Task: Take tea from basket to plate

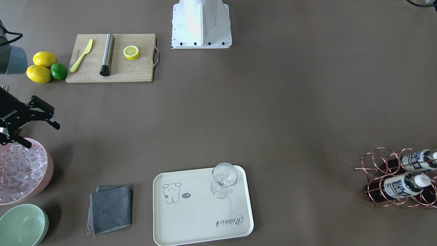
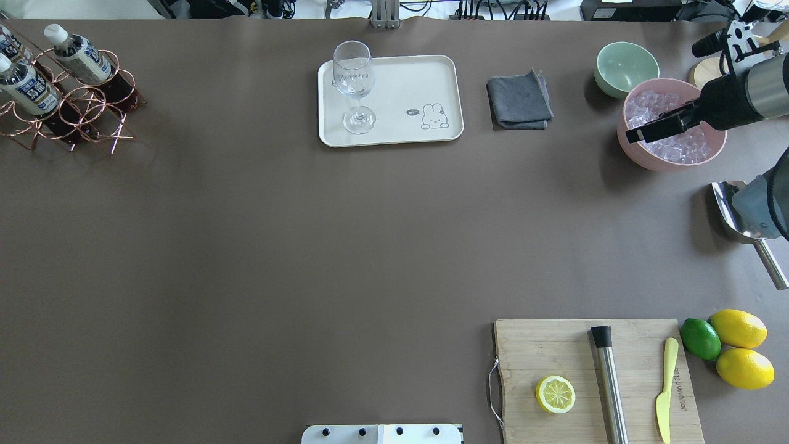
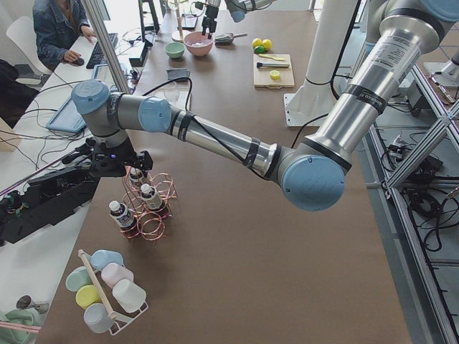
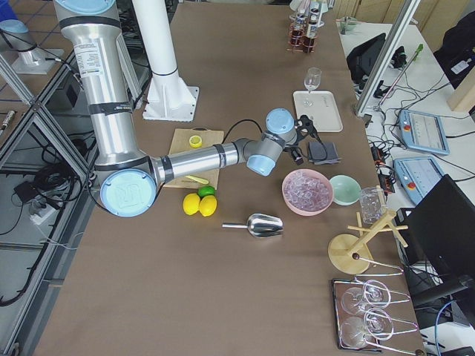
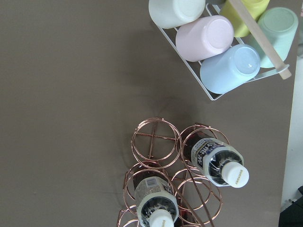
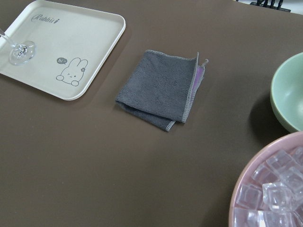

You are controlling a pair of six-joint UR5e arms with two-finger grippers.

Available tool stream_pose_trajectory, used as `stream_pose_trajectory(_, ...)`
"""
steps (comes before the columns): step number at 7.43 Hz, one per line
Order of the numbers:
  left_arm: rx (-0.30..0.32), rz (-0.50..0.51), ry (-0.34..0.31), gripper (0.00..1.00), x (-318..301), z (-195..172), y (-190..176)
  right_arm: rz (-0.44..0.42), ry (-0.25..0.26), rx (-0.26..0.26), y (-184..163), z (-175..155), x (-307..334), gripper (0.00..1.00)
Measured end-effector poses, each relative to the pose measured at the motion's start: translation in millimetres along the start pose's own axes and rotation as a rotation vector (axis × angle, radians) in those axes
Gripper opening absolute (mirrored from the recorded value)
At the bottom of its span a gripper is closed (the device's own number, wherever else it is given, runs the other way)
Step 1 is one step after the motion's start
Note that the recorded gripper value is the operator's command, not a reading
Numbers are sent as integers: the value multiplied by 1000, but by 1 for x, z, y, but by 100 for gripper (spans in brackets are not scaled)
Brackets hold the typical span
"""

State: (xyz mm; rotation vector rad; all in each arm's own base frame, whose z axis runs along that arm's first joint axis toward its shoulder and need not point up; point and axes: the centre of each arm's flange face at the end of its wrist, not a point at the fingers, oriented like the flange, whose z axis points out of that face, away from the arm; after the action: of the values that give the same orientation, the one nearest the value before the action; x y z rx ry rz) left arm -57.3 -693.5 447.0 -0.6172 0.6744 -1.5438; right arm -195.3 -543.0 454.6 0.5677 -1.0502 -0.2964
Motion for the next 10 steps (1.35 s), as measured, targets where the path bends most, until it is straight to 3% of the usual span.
stream_pose_trajectory(3, -1, 60, -14, 96, 4, 20, 30, -4, -3, 1, 0, 3, -3, 99)
stream_pose_trajectory(5, 1, 83, -21, 72, 4, 34, 37, -6, -5, 0, 0, 4, -4, 99)
stream_pose_trajectory(7, 2, 92, -28, 38, 4, 44, 39, -9, -7, -2, 0, 6, -6, 99)
stream_pose_trajectory(8, 4, 92, -31, 13, 5, 47, 37, -11, -9, -3, 0, 7, -7, 99)
stream_pose_trajectory(9, 7, 92, -34, 0, 6, 50, 34, -13, -11, -3, 0, 7, -9, 99)
stream_pose_trajectory(10, 14, 92, -32, 0, 8, 51, 33, -15, -13, -3, 0, 8, -10, 99)
